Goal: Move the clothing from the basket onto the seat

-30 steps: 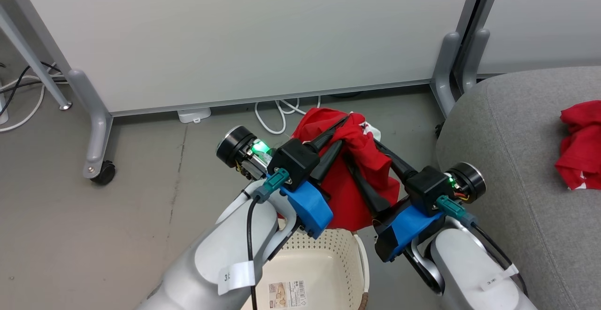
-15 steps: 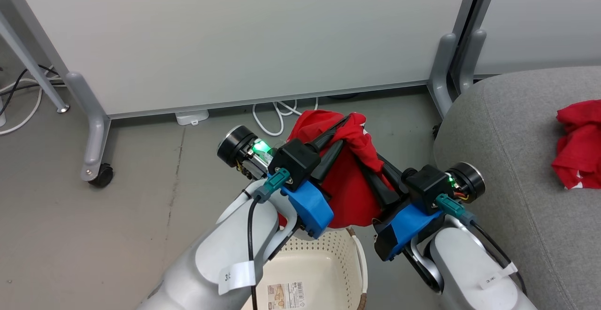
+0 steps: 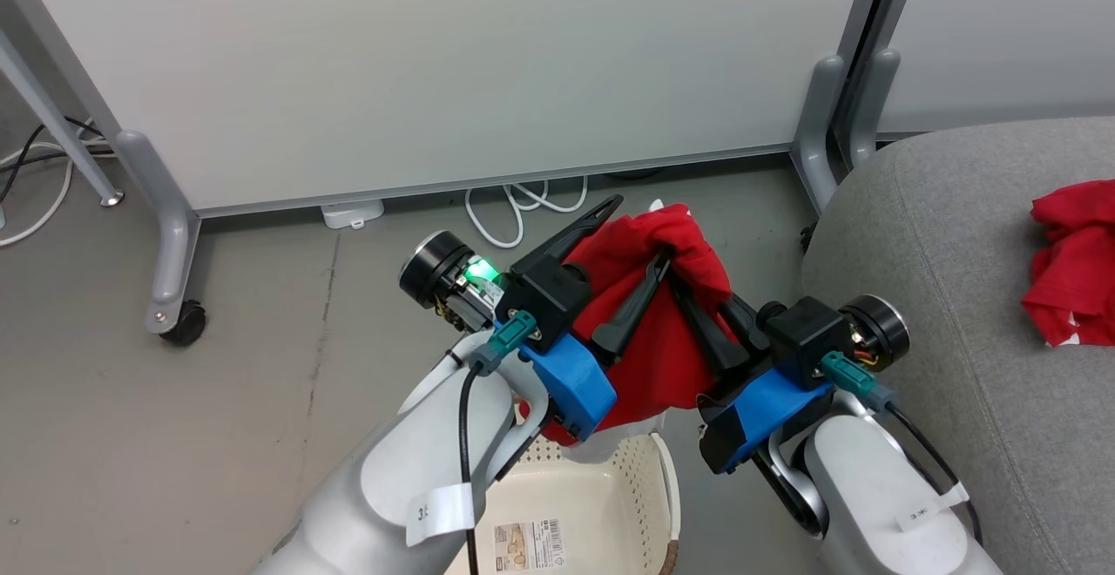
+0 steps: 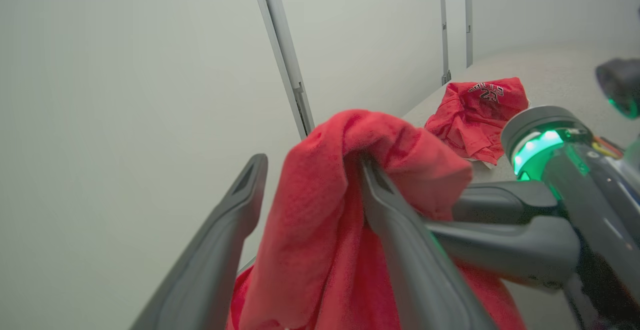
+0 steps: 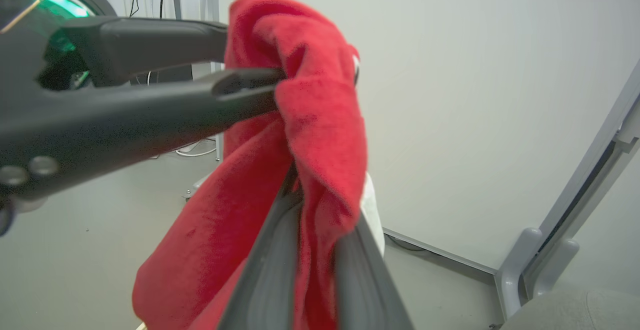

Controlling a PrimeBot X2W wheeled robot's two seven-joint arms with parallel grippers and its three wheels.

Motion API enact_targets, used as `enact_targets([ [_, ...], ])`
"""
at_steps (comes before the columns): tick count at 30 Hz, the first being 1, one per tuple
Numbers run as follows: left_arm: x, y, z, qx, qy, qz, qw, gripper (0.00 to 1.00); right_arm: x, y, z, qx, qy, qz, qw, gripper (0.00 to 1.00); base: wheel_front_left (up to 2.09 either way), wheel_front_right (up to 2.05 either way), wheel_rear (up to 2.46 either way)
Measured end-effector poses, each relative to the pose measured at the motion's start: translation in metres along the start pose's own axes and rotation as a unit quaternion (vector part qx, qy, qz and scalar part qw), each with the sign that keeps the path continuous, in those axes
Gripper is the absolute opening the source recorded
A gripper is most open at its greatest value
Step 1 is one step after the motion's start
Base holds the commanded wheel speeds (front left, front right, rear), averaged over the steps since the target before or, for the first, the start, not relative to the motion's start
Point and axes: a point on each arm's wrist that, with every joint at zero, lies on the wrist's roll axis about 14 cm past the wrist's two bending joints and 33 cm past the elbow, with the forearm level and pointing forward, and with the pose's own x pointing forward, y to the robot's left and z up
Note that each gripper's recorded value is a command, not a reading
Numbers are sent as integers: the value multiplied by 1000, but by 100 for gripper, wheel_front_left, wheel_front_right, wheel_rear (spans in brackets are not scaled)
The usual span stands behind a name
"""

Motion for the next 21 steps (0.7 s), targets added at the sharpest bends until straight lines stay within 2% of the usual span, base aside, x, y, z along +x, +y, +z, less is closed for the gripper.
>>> enact_targets([
  [12,3,-6,-15,-5,15,-11,1000,100,-2,-28,0,18,-7,-46,999,0,0,0,0],
  [21,17,-25,-31,-21,24,-44,999,100,-19,-76,-7,18,-2,-116,993,0,0,0,0],
])
